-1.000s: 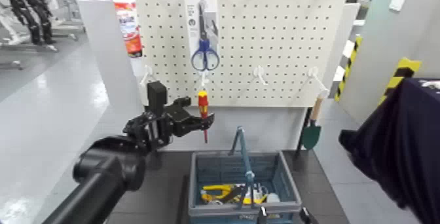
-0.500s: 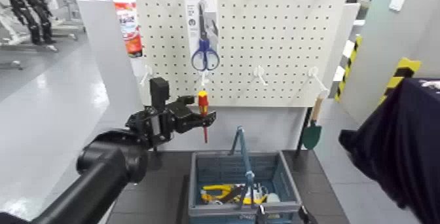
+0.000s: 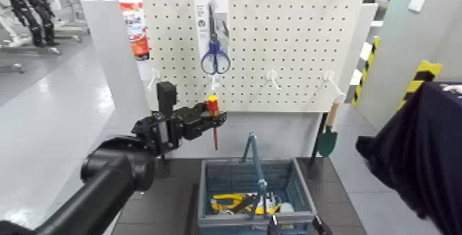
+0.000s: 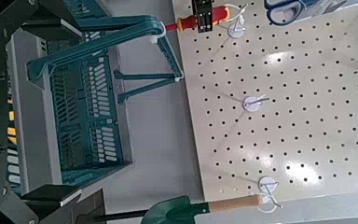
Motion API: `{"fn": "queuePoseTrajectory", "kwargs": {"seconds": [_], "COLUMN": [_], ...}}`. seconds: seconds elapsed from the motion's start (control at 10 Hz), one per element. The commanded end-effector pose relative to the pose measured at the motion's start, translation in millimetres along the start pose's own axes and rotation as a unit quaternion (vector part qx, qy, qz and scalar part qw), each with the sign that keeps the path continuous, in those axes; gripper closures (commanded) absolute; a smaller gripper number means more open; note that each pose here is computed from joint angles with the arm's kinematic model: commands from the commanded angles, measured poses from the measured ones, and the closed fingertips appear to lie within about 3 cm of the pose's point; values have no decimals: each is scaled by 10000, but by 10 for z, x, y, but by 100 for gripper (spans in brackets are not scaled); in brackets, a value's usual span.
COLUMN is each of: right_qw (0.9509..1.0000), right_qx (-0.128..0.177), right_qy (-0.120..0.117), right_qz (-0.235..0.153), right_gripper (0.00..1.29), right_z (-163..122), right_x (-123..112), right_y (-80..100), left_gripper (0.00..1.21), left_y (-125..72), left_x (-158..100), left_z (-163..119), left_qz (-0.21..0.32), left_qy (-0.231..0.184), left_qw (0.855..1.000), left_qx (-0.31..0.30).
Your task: Put the red screwdriver into the crate.
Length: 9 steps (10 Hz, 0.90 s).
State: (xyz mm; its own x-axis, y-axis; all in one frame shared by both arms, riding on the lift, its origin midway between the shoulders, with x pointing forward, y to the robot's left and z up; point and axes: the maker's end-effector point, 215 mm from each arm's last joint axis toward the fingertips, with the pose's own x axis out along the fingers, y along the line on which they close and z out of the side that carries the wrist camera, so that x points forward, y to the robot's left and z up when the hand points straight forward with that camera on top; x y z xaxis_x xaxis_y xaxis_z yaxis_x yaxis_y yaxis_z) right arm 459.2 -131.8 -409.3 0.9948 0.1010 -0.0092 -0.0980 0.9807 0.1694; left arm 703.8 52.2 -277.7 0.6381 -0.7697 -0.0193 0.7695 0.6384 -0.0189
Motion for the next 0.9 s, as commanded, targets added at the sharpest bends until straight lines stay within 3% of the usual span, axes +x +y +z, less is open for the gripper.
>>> {"fn": "queuePoseTrajectory", "kwargs": {"seconds": [0.1, 0.9], "right_qw": [10000, 10000], "right_qx": [11, 34], "right_qy": [9, 38], "right_qz": [4, -22], "right_gripper": [14, 14], "right_z": [-9, -32], "right_x": [-2, -18], "right_y": [0, -30], "left_gripper": [114, 118], "left_y": [3, -108], "left_x": [-2, -10], "left_z": [34, 79], "left_qz": [9, -87], "left_qy": [-65, -171], "left_qw": [10000, 9998], "left_qx": [12, 12]}}
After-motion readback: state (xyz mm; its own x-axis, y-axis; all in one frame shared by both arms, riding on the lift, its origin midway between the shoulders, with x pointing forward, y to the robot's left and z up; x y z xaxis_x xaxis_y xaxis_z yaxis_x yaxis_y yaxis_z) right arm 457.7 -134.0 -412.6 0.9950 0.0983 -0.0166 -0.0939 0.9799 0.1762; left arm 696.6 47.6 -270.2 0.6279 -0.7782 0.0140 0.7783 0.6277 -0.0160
